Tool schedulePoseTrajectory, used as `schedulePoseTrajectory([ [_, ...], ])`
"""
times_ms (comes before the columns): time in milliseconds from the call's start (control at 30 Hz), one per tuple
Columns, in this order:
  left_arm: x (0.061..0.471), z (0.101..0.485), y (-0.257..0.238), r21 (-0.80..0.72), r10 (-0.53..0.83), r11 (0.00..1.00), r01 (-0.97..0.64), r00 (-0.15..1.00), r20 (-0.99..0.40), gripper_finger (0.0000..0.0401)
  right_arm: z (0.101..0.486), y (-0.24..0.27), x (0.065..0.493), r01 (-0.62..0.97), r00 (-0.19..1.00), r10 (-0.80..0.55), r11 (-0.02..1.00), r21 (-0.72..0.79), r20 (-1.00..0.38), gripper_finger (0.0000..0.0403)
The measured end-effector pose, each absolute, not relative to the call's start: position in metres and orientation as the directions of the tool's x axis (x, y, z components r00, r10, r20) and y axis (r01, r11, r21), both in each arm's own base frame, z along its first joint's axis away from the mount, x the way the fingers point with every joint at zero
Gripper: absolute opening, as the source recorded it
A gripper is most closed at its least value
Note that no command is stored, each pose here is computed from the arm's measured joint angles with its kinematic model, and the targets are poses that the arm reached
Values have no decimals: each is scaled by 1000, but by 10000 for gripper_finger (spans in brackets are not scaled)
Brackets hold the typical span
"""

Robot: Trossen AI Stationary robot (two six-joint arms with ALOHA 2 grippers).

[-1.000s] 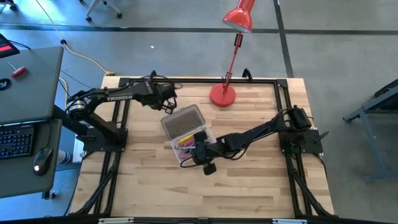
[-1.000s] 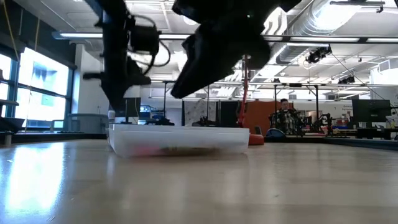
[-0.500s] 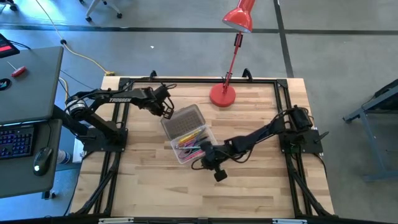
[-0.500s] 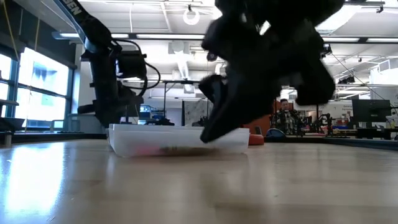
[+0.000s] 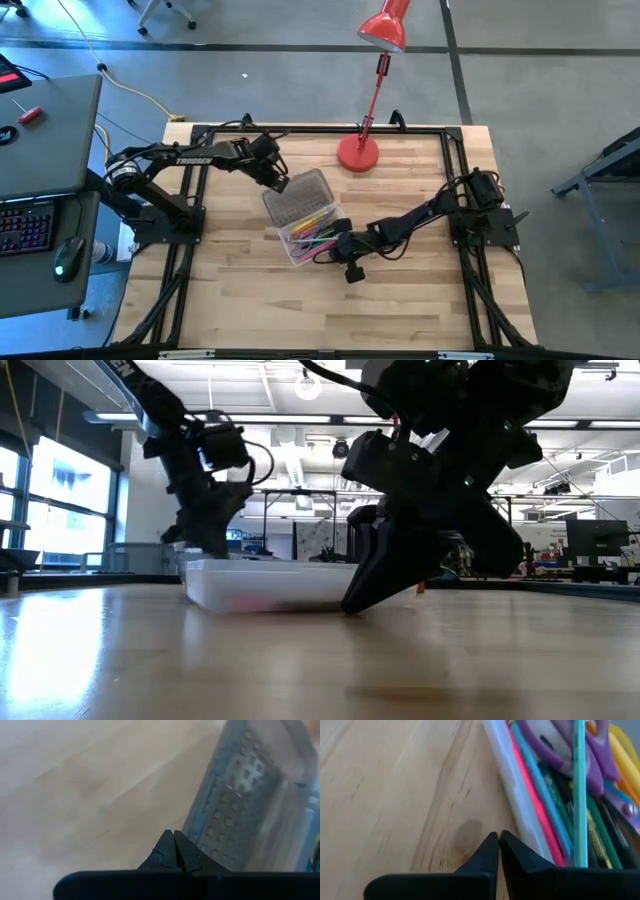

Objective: Pick & place school supplies into a supply box
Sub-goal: Close the black supply box

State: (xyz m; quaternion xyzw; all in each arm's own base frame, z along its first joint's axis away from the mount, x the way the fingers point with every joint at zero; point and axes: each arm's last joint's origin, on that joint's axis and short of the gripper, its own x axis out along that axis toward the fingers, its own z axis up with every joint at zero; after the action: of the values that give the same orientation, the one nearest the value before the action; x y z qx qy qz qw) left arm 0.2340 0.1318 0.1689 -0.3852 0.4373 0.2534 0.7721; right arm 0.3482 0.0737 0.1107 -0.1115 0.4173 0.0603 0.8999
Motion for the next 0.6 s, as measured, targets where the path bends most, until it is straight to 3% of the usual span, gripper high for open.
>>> schedulePoseTrajectory([
  [600,286,252,70,-189,153,762,-620,455,-877,10,111,73,348,-201,649,17,968,-149,-761,0],
])
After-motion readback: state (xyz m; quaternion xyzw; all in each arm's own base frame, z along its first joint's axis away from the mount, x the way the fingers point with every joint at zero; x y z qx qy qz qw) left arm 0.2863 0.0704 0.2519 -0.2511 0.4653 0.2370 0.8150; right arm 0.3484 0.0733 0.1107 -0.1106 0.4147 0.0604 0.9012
